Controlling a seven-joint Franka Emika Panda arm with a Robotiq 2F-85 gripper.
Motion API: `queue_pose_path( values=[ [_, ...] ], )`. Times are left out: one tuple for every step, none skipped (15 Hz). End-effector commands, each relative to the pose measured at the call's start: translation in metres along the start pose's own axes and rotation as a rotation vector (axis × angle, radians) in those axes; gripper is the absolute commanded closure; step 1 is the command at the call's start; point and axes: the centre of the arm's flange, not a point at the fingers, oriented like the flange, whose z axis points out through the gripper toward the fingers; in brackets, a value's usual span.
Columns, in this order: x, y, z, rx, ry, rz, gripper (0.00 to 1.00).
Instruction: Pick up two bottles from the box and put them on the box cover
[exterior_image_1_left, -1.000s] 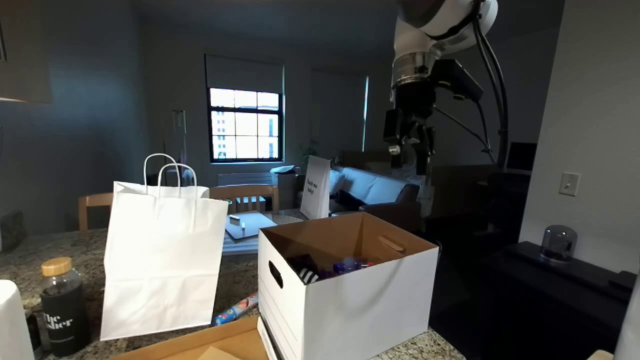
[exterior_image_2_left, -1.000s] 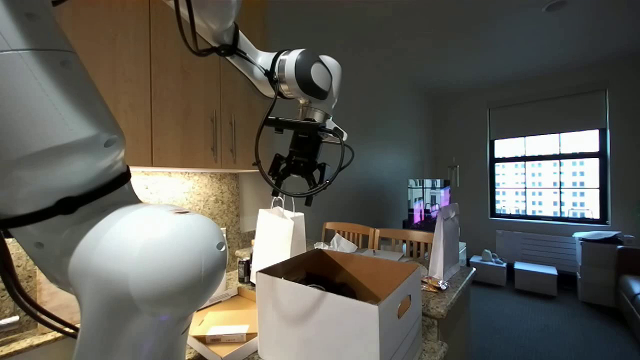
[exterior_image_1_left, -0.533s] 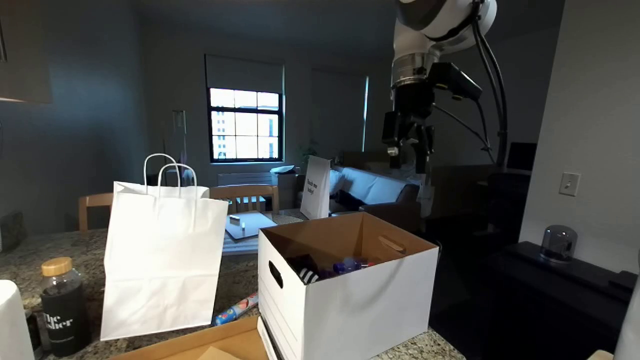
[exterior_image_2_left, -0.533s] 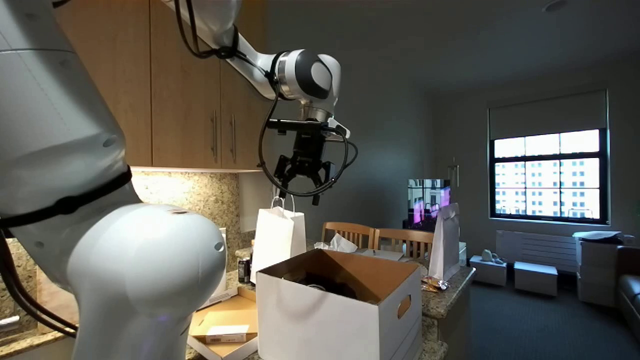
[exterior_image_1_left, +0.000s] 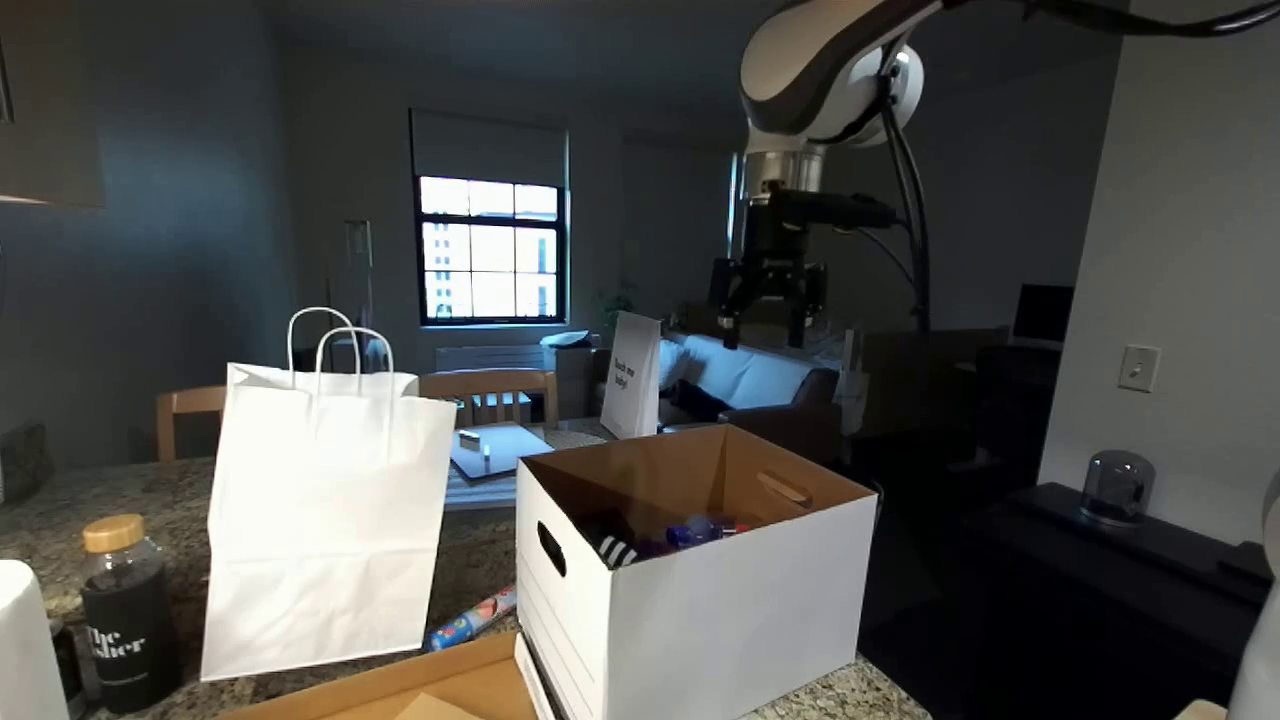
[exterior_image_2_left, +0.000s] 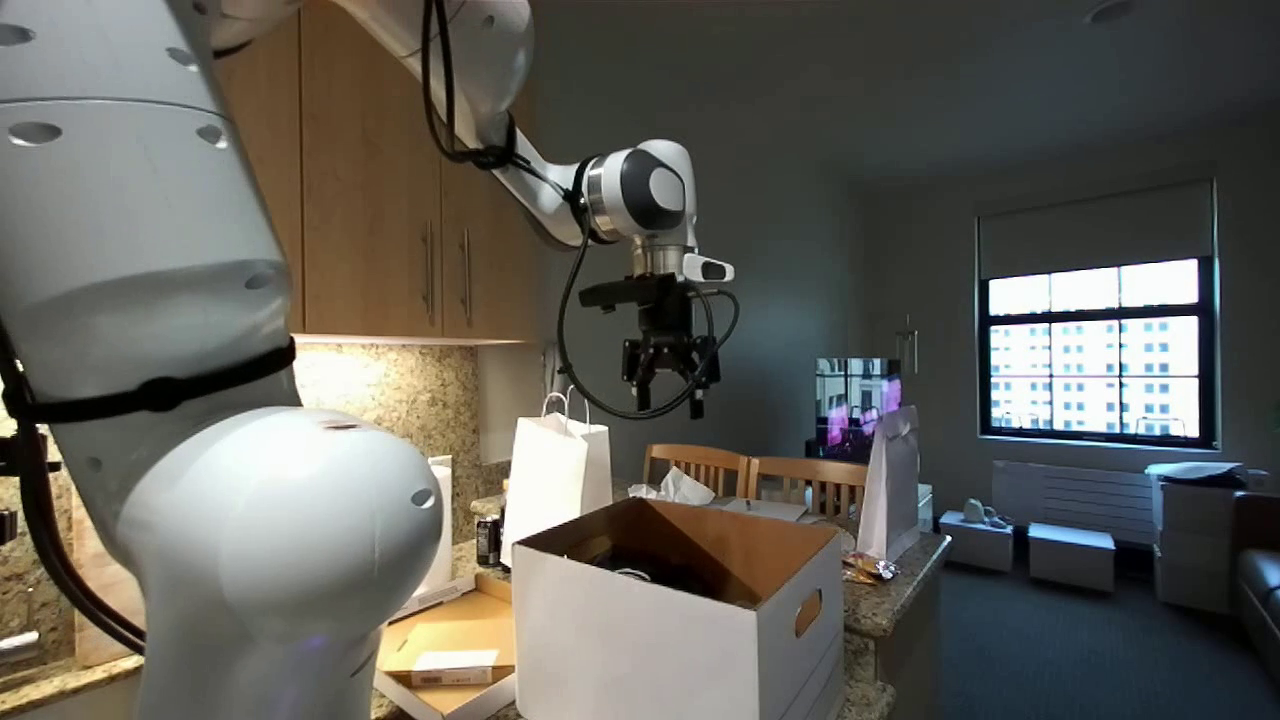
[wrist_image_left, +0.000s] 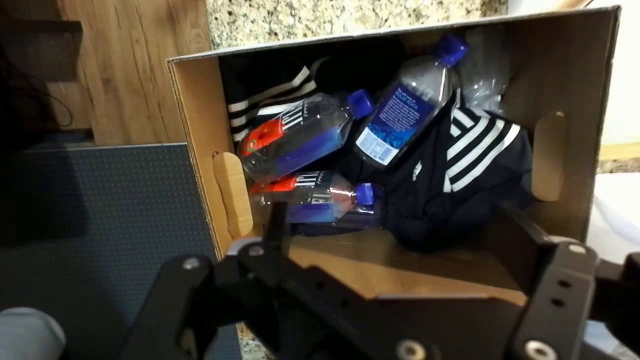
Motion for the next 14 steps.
queue_pose_path(
  values=[
    [0.017, -0.018, 0.027, -0.054, -0.005, 0.194, 0.00],
    [0.017, -0.023, 0.030, -0.054, -0.015, 0.250, 0.00],
    [0.019, -0.026, 0.028, -0.052, -0.026, 0.309, 0.00],
    [0.011, -0.019, 0.031, -0.036, -0.032, 0.216, 0.00],
    [0.012, -0.022, 0.033, -0.037, -0.036, 0.226, 0.00],
    [0.012, -0.022, 0.034, -0.038, -0.037, 0.225, 0.00],
    [0.013, -0.022, 0.034, -0.037, -0.037, 0.225, 0.00],
    [0.013, -0.021, 0.034, -0.037, -0.036, 0.227, 0.00],
    [0.014, -0.021, 0.036, -0.027, -0.030, 0.242, 0.00],
    [0.023, -0.024, 0.046, 0.053, -0.048, 0.344, 0.00],
    [0.025, -0.025, 0.049, 0.078, -0.047, 0.380, 0.00],
    [0.029, -0.022, 0.053, 0.073, -0.023, 0.435, 0.00],
    [0.033, -0.019, 0.056, 0.081, -0.008, 0.478, 0.00],
    [0.035, -0.010, 0.056, 0.069, 0.025, 0.532, 0.00]
  ],
)
